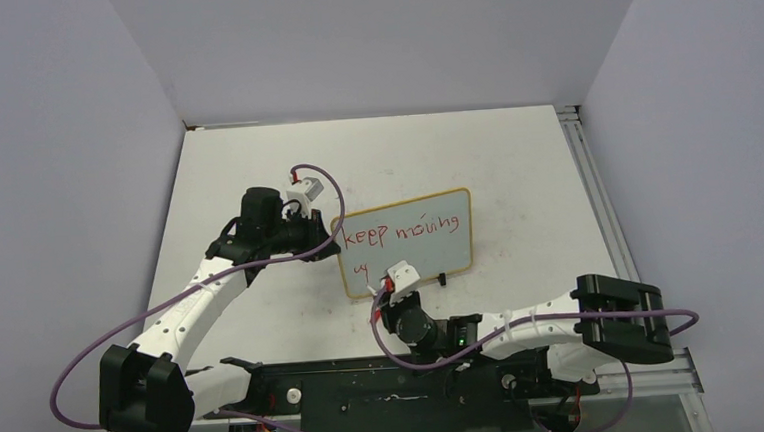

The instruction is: Write a sentence on the whiteboard

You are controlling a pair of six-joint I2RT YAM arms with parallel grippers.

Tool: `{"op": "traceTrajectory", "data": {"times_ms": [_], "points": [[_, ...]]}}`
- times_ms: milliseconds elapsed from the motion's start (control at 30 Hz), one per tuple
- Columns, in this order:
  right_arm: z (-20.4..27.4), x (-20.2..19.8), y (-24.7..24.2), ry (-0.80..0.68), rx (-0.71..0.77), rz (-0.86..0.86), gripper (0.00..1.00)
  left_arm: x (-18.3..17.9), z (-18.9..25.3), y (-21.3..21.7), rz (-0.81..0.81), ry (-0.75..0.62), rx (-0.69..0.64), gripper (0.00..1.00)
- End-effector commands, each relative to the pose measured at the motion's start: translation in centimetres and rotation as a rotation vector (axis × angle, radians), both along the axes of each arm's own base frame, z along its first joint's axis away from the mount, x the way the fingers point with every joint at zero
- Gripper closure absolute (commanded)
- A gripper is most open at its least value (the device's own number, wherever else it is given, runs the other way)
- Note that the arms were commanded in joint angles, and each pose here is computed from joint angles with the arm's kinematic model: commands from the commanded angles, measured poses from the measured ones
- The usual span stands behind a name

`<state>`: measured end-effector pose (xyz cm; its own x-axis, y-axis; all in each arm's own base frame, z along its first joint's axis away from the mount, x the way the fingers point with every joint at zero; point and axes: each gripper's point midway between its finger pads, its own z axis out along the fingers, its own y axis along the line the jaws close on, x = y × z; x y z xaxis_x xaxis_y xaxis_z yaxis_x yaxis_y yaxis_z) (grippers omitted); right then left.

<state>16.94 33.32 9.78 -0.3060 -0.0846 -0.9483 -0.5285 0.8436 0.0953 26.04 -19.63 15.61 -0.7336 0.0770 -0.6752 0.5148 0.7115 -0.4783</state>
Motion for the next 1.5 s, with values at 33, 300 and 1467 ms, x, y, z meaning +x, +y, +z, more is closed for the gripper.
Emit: {"op": "traceTrajectory", "data": {"times_ms": [33,300,1467], "points": [[4.4,0.1,0.3,-0.059,0.091,-0.017,0.95,0.3,1.2,-0.7,-0.010,-0.028,-0.037,1.00],[6.7,1.4,0.0,-0.119,0.096,-0.057,0.95,0.3,1.1,-0.6,-0.009,-0.024,-0.035,1.00],[6.2,3.4,0.6,-0.118,0.108,-0.053,0.95,0.4,0.9,-0.7,-0.009,-0.021,-0.032,1.00]]}}
